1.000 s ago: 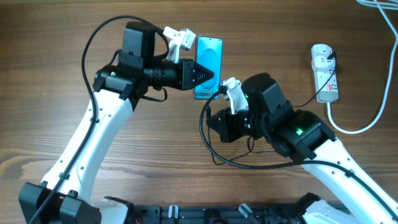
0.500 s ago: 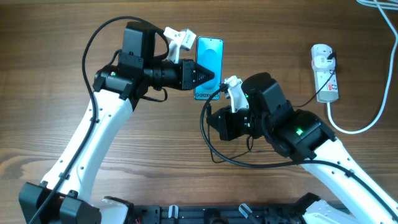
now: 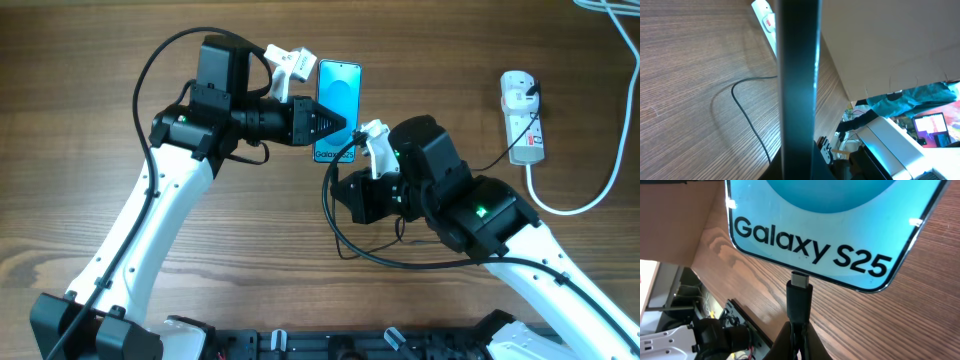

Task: Plug charger to phone and switch on socket
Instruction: 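Lift the plug and bring it below the phone's bottom port, then push the plug upward into the phone's bottom port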

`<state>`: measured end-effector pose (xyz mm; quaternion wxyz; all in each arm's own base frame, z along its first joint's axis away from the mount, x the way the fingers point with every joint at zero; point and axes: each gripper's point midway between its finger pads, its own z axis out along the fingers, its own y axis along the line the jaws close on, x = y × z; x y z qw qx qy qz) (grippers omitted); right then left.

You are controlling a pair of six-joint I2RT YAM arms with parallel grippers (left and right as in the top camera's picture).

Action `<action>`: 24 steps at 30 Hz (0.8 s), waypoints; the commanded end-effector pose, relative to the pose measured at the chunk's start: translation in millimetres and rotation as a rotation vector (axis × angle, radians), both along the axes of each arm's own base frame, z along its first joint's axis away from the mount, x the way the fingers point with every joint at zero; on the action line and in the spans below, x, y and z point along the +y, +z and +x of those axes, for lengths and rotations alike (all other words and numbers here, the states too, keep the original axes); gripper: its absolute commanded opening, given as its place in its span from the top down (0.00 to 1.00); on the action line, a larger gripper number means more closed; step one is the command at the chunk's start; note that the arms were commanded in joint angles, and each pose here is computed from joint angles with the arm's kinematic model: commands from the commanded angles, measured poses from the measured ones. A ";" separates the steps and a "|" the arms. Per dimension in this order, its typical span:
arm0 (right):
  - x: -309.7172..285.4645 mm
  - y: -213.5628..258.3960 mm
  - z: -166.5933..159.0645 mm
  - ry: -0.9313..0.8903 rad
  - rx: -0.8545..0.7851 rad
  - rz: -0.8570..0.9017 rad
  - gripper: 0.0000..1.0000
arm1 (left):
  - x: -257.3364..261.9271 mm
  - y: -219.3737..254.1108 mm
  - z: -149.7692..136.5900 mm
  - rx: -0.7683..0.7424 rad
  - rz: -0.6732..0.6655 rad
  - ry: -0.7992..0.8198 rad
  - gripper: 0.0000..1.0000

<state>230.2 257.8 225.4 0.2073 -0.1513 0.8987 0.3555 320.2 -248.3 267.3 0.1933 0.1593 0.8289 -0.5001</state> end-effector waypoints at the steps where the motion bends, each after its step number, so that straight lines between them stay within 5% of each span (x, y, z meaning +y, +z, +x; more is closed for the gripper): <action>1: -0.8 5.5 7.4 -0.039 -0.018 -0.002 0.96 | -3.6 9.1 -5.7 0.000 -0.031 -0.029 0.96; 24: 2.6 6.3 0.9 -0.012 0.007 0.017 0.96 | -5.3 12.1 -8.5 0.000 -0.049 -0.048 0.96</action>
